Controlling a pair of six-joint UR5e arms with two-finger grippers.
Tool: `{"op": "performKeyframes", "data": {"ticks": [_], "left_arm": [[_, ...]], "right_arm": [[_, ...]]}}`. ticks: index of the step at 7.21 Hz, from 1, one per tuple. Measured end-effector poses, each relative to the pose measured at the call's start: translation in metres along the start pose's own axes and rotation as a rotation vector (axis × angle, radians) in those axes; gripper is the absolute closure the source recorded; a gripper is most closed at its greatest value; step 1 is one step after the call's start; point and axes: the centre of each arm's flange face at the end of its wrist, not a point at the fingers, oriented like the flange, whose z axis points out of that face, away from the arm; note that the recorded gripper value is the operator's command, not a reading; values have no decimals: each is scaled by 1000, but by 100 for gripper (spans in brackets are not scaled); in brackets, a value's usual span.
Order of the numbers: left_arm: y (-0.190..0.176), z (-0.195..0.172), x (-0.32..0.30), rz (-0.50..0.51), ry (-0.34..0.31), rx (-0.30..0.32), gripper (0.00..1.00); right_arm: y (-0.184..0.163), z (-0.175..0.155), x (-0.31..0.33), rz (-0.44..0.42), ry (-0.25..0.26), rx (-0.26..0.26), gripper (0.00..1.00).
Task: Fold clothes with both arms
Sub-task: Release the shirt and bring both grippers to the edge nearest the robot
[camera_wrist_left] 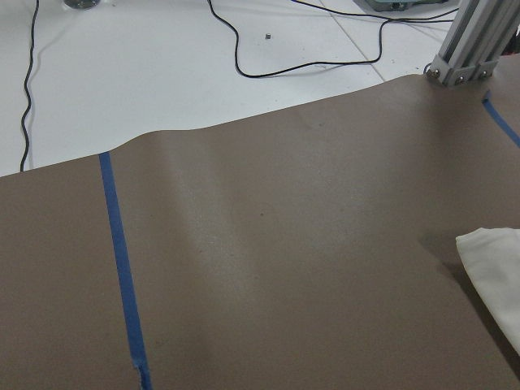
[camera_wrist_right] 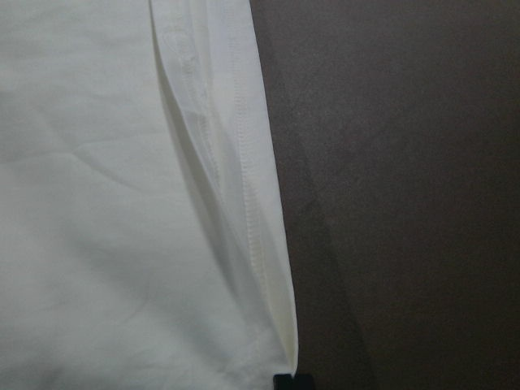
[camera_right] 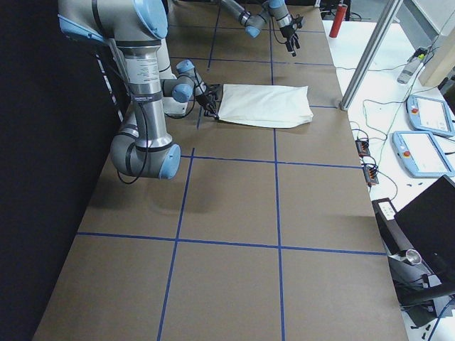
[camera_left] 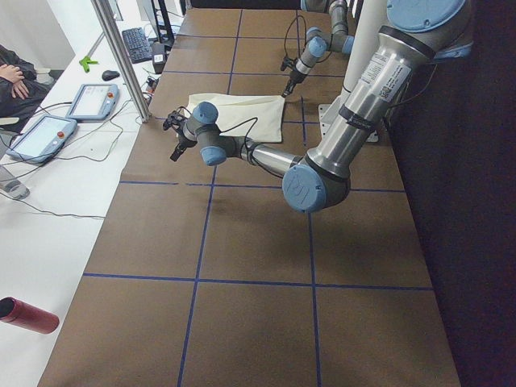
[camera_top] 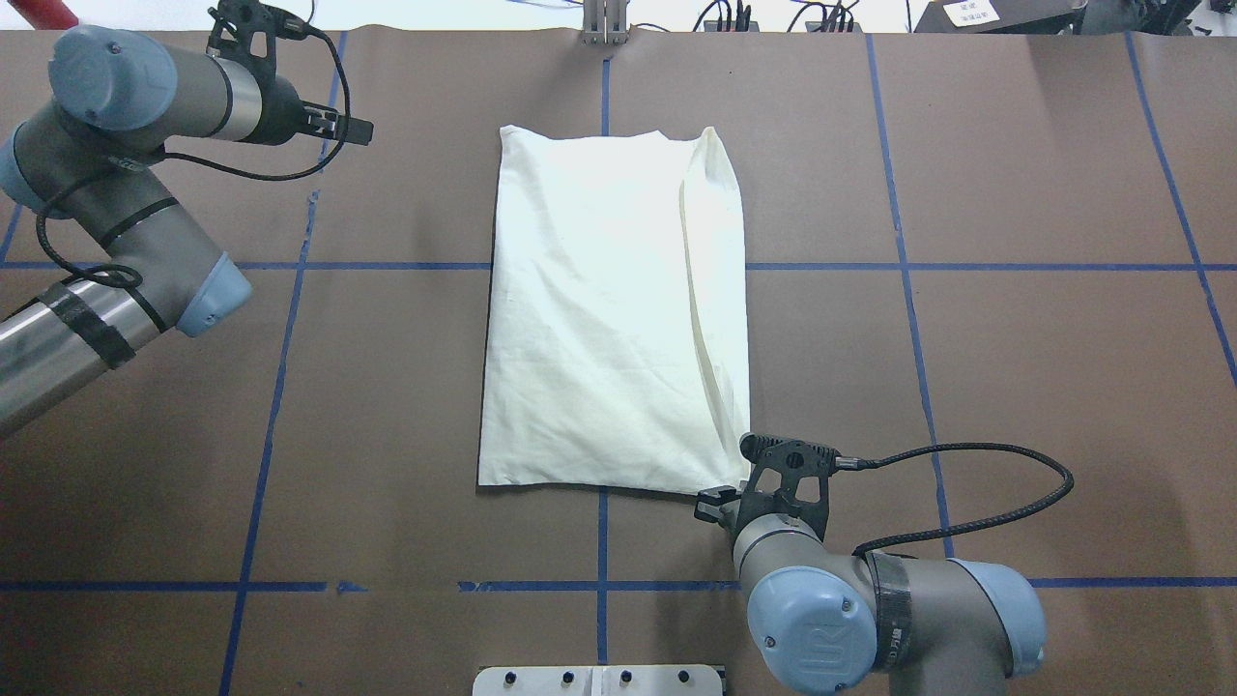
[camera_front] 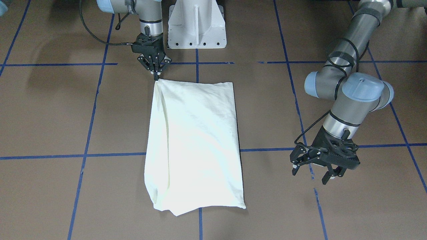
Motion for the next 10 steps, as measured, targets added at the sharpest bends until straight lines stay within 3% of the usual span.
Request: {"op": "performKeyframes", "data": {"ticks": [3, 4, 6, 7, 9, 10], "left_arm": [[1, 1, 3, -2, 3, -2, 0], [0, -3, 10, -24, 18, 2, 0], [12, -18, 54, -188, 120, -35, 0], [40, -31, 84, -272, 177, -69, 0], [119, -72, 136, -408, 249, -116, 23], [162, -84, 165, -494, 258, -136, 25]], "right_arm": [[-16, -15, -5, -11, -33, -4, 0], [-37, -32, -10, -3, -85, -19, 0], [-72, -53, -13, 75, -238, -58, 0], [-83, -58, -12, 134, -281, -61, 0], [-96, -62, -6, 263, -349, -67, 0], [-97, -58, 4, 304, -368, -70, 0]]}}
